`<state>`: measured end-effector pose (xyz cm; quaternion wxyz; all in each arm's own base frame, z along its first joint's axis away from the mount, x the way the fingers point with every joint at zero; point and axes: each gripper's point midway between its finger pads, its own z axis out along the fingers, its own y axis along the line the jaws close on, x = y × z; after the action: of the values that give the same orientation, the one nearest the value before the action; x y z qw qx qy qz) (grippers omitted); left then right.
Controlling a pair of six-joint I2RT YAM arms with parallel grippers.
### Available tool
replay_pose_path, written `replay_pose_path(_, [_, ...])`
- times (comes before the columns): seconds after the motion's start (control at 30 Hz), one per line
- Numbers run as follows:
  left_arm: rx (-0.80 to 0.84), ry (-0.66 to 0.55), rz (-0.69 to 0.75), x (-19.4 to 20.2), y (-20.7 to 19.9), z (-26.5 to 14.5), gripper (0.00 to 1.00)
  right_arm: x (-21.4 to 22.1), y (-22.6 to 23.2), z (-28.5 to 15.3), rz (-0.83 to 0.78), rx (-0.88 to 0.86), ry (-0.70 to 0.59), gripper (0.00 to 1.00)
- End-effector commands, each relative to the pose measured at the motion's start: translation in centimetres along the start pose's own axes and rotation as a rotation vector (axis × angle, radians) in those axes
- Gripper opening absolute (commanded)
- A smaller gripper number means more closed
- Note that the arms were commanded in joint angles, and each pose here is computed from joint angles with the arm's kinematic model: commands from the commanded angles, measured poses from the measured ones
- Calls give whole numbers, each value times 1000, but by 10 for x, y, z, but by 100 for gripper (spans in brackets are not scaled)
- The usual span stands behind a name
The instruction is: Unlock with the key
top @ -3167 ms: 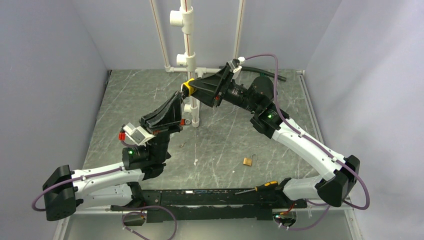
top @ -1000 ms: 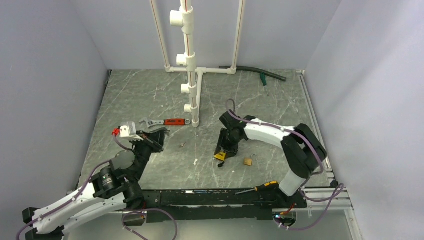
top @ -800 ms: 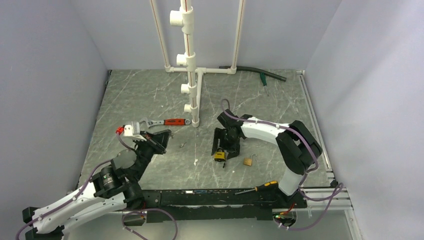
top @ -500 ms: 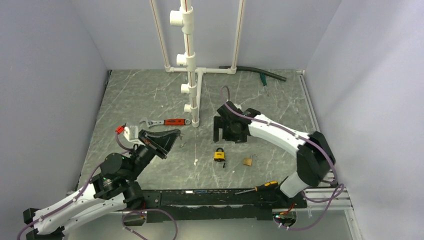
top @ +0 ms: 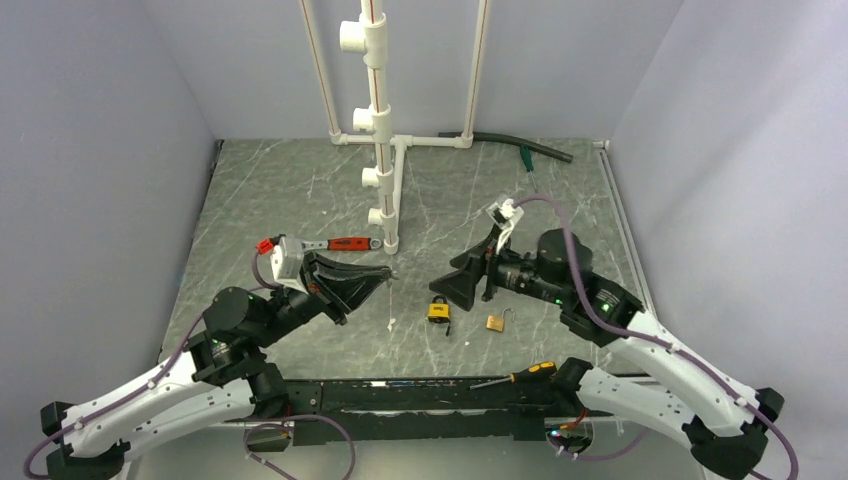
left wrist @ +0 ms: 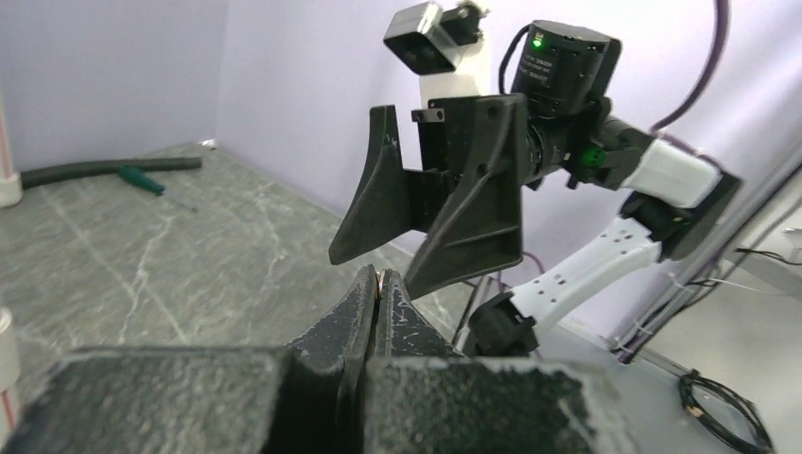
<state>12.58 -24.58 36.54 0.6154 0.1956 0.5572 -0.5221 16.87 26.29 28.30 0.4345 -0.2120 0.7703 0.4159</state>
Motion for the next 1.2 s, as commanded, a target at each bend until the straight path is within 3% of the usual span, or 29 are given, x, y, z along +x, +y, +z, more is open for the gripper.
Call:
replay_pose_path(0.0, [150, -52, -1, -33, -35, 1, 0, -25, 77, -23, -193, -427, -88, 74])
replay_pose_path(0.07, [182, -60, -19, -34, -41, 2, 0, -31, 89, -28, -215, -483, -77, 62])
replay_pose_path(0.47, [210, -63, -95, -23, -44, 15, 0, -36, 112, -34, -245, -604, -50, 43])
replay_pose_path(0.77, [215, -43, -116, -14, -43, 22, 0, -43, 111, -32, -256, -580, -69, 37])
replay_pose_path(0.9, [213, -38, -131, -10, -42, 24, 0, -47, 111, -32, -266, -569, -78, 26])
replay_pose_path(1.17, [209, -41, -150, -3, -39, 27, 0, -46, 109, -29, -258, -560, -67, 24])
